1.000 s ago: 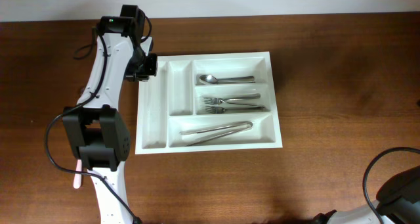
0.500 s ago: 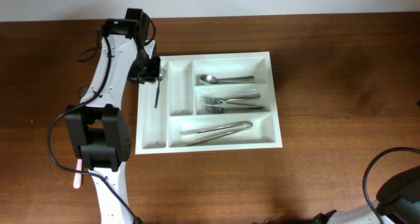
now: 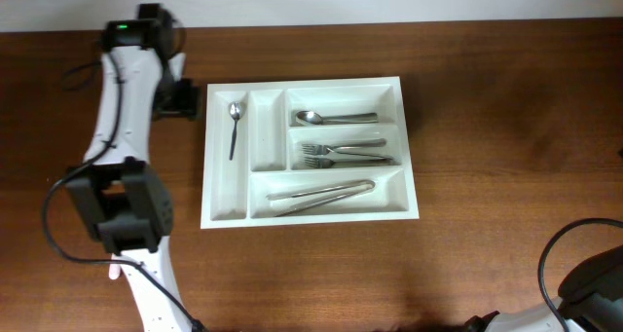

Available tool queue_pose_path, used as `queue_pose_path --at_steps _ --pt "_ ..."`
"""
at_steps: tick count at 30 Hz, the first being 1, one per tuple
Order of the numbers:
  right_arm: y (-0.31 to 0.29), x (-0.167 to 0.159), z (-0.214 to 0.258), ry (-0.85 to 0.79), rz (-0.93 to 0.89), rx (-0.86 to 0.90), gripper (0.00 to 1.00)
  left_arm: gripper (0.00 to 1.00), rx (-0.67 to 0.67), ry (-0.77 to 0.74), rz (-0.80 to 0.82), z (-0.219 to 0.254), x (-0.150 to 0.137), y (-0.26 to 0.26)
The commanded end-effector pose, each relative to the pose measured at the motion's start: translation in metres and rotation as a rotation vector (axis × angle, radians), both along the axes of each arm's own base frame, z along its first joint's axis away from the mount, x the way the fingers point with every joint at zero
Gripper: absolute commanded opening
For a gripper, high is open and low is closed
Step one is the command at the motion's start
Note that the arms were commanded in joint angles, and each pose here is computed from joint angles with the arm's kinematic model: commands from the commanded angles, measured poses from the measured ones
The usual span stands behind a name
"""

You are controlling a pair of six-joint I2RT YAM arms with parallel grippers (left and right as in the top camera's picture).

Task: Pack container
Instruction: 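Move the left gripper back over the second silver spoon at left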

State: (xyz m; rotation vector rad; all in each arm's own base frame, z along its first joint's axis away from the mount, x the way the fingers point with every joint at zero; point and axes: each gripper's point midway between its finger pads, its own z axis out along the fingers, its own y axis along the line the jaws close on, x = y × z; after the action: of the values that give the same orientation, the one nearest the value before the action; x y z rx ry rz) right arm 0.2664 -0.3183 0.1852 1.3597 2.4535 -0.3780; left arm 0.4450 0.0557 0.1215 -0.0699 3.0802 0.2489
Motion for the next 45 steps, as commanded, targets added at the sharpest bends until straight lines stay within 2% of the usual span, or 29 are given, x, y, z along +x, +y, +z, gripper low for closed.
queue_pose_path --at_steps 1,9,13,16,19,22,28,38,45 --pt "0.000 -0.002 -0.003 0.007 -0.008 0.003 0.99 0.82 0.071 -0.014 0.037 0.019 -0.009 0.045" --pt "0.000 -0.002 -0.003 0.007 -0.008 0.003 0.99 0.84 0.073 -0.016 0.180 0.013 -0.025 0.107" --pt "-0.001 -0.002 -0.003 0.007 -0.008 0.003 0.99 0.87 0.078 -0.036 0.189 0.004 -0.022 0.122" --pt "-0.001 -0.002 -0.003 0.007 -0.008 0.003 0.99 0.87 0.042 -0.040 0.089 -0.003 -0.016 0.117" --pt "0.000 -0.002 -0.003 0.007 -0.008 0.003 0.99 0.97 0.047 -0.072 0.071 -0.009 -0.007 0.119" --pt "0.000 -0.002 -0.003 0.007 -0.008 0.003 0.99 1.00 0.003 -0.102 0.069 -0.014 0.000 0.115" --pt "-0.001 -0.002 -0.003 0.007 -0.008 0.002 0.99 0.99 -0.143 -0.134 0.084 -0.020 0.004 0.102" --pt "0.000 -0.002 -0.003 0.007 -0.008 0.003 0.99 0.99 -0.167 -0.043 0.152 -0.053 -0.014 0.123" --pt "0.000 -0.002 -0.003 0.007 -0.008 0.003 0.99 0.99 -0.122 0.016 0.160 -0.071 -0.020 0.132"
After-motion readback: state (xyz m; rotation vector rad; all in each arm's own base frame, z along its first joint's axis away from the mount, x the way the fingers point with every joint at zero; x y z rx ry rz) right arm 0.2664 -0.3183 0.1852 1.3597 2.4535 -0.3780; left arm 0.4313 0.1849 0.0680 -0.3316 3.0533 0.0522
